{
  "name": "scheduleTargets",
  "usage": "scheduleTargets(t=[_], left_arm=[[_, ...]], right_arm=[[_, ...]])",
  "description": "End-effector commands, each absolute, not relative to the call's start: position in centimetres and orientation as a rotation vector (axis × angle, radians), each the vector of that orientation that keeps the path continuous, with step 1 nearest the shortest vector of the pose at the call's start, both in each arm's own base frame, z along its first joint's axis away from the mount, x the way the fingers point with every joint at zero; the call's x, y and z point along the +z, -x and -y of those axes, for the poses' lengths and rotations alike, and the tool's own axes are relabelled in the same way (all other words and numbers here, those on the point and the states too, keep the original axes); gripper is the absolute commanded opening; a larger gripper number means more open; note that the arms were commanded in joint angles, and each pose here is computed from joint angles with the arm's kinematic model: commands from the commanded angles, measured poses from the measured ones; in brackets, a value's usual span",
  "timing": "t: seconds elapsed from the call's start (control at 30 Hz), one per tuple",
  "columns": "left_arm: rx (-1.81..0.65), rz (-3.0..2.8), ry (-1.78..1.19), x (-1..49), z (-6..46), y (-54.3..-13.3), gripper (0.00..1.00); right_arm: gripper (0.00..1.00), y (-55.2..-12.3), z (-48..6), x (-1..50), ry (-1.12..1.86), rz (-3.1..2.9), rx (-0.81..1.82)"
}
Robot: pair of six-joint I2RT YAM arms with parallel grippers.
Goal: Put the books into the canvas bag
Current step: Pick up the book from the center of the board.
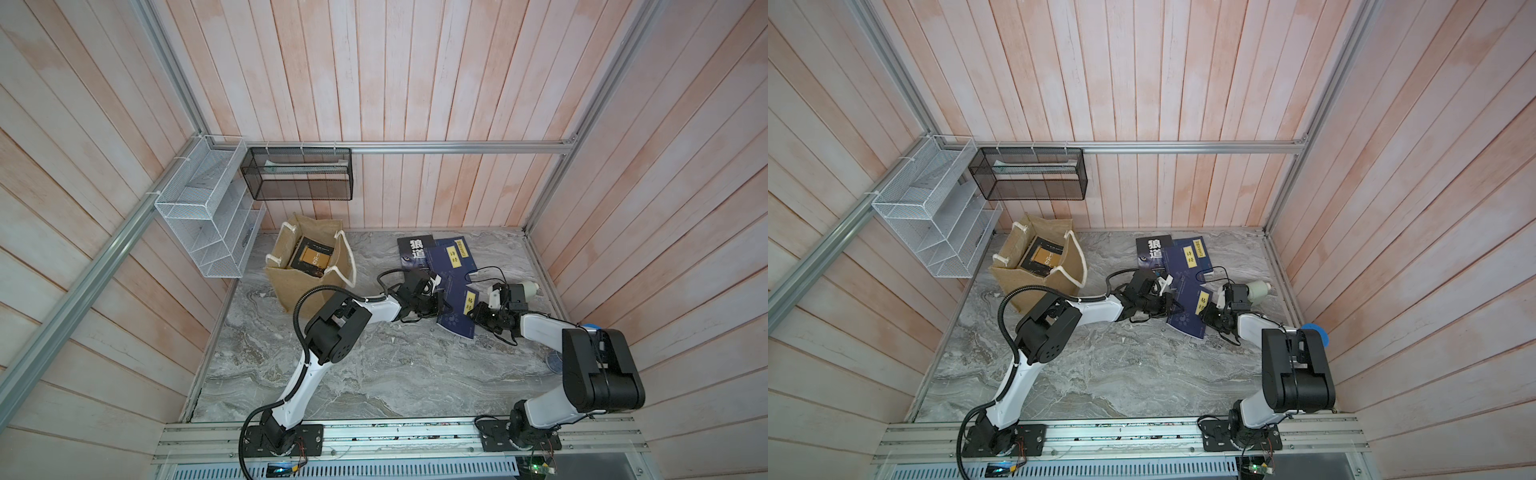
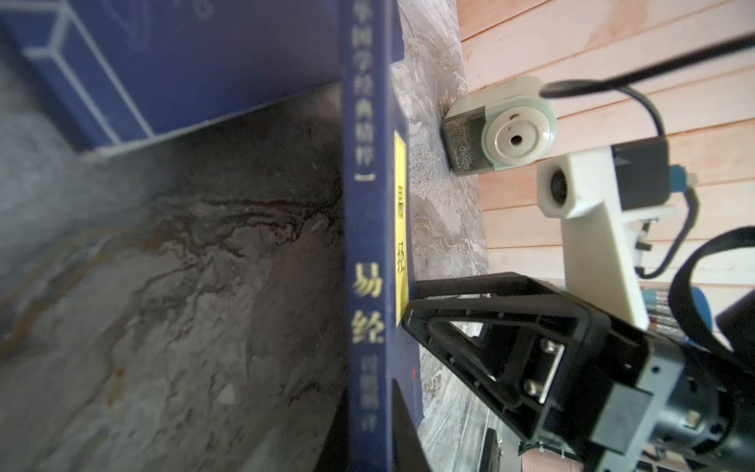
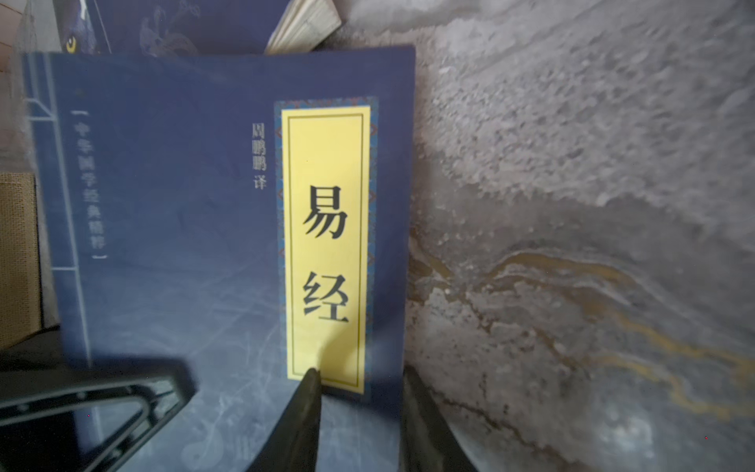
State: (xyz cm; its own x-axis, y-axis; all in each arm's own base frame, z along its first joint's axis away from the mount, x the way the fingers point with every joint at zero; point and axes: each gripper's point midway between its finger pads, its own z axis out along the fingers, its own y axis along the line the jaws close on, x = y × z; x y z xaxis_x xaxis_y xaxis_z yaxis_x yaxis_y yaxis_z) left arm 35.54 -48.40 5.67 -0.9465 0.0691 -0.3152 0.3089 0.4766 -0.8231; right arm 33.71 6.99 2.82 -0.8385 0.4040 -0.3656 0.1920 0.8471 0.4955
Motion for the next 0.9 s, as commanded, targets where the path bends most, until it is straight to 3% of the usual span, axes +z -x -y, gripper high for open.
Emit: scheduleTargets(t=[0.0, 0.53, 0.87], left_arm=[[-1.47, -2.383, -0.413, 9.8, 48.3, -34.9, 0.01], [-1.065, -2.305, -0.404, 17.1, 37.8, -34.7, 0.0], [-0.654, -2.151, -0.392, 25.9, 28.1, -33.8, 0.0]], right_arm=[[0.34, -32.9, -8.2, 3.6, -0.413, -2.566, 0.644], [0.39, -32.7, -14.1, 12.1, -0.243, -2.449, 0.664], [0.4, -34.2, -21.7, 18.5, -0.085, -2.335, 0.758]])
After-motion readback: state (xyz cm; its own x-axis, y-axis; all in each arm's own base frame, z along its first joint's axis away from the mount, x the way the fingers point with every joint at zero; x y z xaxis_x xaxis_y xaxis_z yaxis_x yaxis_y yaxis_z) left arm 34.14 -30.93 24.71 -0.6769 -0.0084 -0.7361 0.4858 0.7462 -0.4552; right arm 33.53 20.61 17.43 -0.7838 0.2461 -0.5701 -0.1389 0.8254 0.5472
